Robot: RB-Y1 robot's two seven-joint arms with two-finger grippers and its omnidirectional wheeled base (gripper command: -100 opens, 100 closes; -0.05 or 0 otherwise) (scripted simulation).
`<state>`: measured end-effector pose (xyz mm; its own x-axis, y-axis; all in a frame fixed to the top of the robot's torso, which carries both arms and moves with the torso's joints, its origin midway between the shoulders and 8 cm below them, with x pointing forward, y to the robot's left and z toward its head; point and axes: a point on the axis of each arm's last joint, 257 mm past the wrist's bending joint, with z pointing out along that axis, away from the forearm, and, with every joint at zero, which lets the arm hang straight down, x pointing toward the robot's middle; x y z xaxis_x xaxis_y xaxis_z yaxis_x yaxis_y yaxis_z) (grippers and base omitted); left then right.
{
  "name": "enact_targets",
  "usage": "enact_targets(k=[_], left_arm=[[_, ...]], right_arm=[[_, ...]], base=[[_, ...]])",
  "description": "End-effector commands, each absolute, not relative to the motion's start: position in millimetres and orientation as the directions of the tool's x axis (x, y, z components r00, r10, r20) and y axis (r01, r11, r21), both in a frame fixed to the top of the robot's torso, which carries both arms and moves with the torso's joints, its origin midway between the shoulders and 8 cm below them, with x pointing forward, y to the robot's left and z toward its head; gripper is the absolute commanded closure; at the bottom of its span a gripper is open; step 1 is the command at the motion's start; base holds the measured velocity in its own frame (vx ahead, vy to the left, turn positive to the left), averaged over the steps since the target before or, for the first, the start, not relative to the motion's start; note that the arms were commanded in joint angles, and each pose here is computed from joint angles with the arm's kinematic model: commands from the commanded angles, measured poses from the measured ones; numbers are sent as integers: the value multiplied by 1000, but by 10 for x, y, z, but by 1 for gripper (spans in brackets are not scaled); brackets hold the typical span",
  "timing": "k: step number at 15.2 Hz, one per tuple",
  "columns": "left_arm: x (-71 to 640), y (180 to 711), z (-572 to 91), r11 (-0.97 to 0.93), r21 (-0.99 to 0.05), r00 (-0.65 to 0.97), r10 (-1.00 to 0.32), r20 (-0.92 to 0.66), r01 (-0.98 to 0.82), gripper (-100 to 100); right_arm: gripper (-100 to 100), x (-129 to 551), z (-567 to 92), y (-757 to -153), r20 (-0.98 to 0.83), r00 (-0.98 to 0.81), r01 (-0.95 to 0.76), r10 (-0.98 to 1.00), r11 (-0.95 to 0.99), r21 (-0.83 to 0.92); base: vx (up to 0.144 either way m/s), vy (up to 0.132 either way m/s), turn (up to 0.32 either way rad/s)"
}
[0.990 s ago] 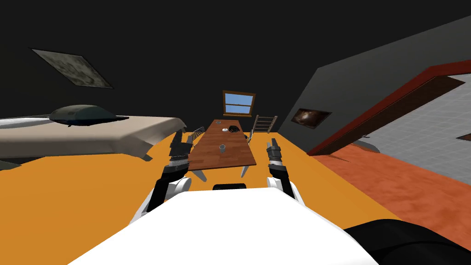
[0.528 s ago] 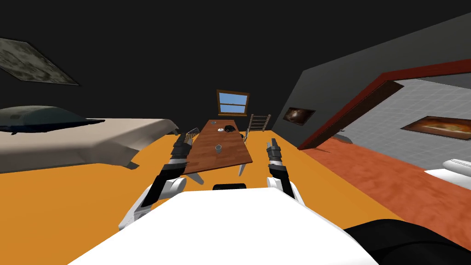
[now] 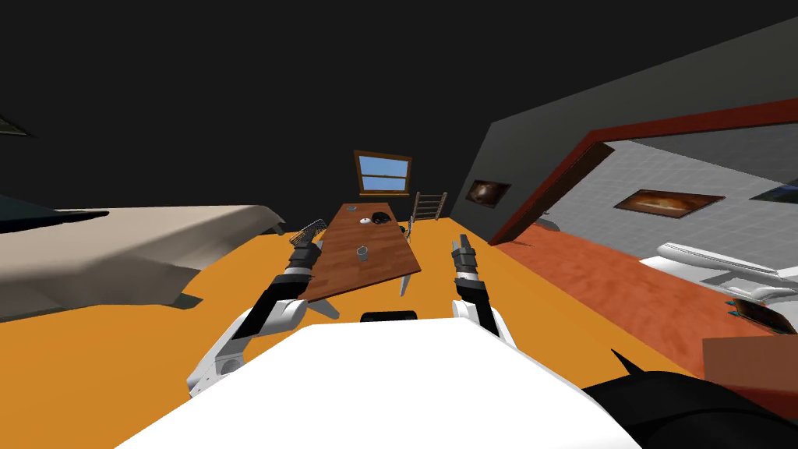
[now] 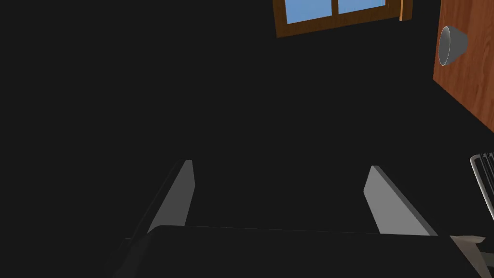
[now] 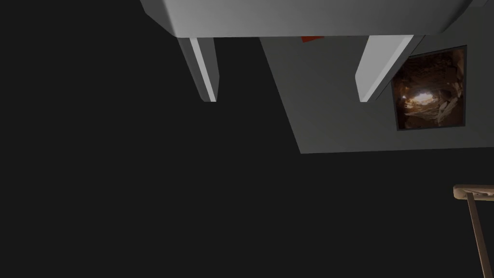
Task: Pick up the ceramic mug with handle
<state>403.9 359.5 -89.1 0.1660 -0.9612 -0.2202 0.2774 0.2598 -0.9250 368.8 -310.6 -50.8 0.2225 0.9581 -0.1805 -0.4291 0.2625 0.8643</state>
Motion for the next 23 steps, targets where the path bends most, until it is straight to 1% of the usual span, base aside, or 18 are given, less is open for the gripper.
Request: enact_targets(k=[1, 2, 3, 5, 6, 8, 9, 12, 13, 15, 16, 17, 19, 20, 22, 23], left_arm=[[4086, 3747, -1092, 259, -943, 173, -959, -225, 209, -100], [4090, 3751, -1108, 258, -945, 173, -959, -225, 203, -100], [4113, 3923, -1219, 260, -953, 187, -955, -229, 158, -100], [4124, 3939, -1290, 256, -958, 185, -955, -230, 130, -100], [4134, 4122, -1389, 254, -963, 203, -951, -232, 88, -100], [4141, 4141, -1475, 248, -967, 202, -952, -232, 55, -100], [4138, 4329, -1552, 243, -970, 222, -947, -232, 21, -100], [4138, 4353, -1660, 233, -972, 221, -947, -232, -21, -100], [4122, 4553, -1754, 222, -973, 245, -942, -230, -62, -100], [4115, 4572, -1845, 212, -972, 244, -942, -230, -97, -100], [4086, 4773, -1915, 198, -972, 271, -936, -226, -129, -100], [4080, 4781, -1958, 192, -971, 271, -936, -226, -145, -100], [4069, 4794, -2029, 184, -968, 271, -936, -226, -172, -100], [4023, 5001, -2118, 161, -964, 300, -928, -220, -210, -100], [4001, 5016, -2210, 148, -958, 300, -928, -220, -244, -100], [3947, 5217, -2270, 123, -955, 331, -919, -212, -270, -100]], right_arm=[[0, 3688, -508, -3106, -181, 222, -429, 958, 262, 864], [0, 3688, -508, -3106, -181, 223, -429, 958, 263, 864], [0, 3688, -509, -3106, -181, 223, -429, 958, 263, 864], [0, 3688, -509, -3106, -181, 223, -429, 958, 263, 864], [0, 3688, -509, -3106, -181, 223, -429, 958, 263, 864], [0, 3688, -508, -3106, -181, 223, -429, 958, 263, 864], [0, 3688, -509, -3106, -181, 223, -429, 958, 263, 864], [0, 3688, -509, -3107, -181, 223, -429, 958, 263, 864], [0, 3688, -509, -3107, -181, 223, -429, 958, 263, 864], [0, 3688, -508, -3106, -181, 223, -429, 958, 263, 864], [0, 3688, -509, -3106, -181, 223, -429, 958, 263, 864], [0, 3688, -508, -3106, -181, 222, -429, 958, 263, 864], [0, 3688, -509, -3107, -181, 223, -429, 958, 263, 864], [0, 3688, -509, -3107, -181, 223, -429, 958, 263, 864], [0, 3688, -508, -3106, -181, 223, -429, 958, 263, 864], [0, 3688, -509, -3107, -181, 223, -429, 958, 263, 864]], base=[[-15, -15, -248], [-10, -5, -82], [-9, -15, -226], [-10, -10, -144], [-9, -17, -221], [-10, -12, -177], [-10, -16, -258], [-7, -7, -111], [-5, -14, -206], [-7, -11, -208], [-7, -18, -293], [-7, -15, -264], [-5, -5, -16], [-5, -17, -234], [-6, -11, -211], [-4, -14, -232]])
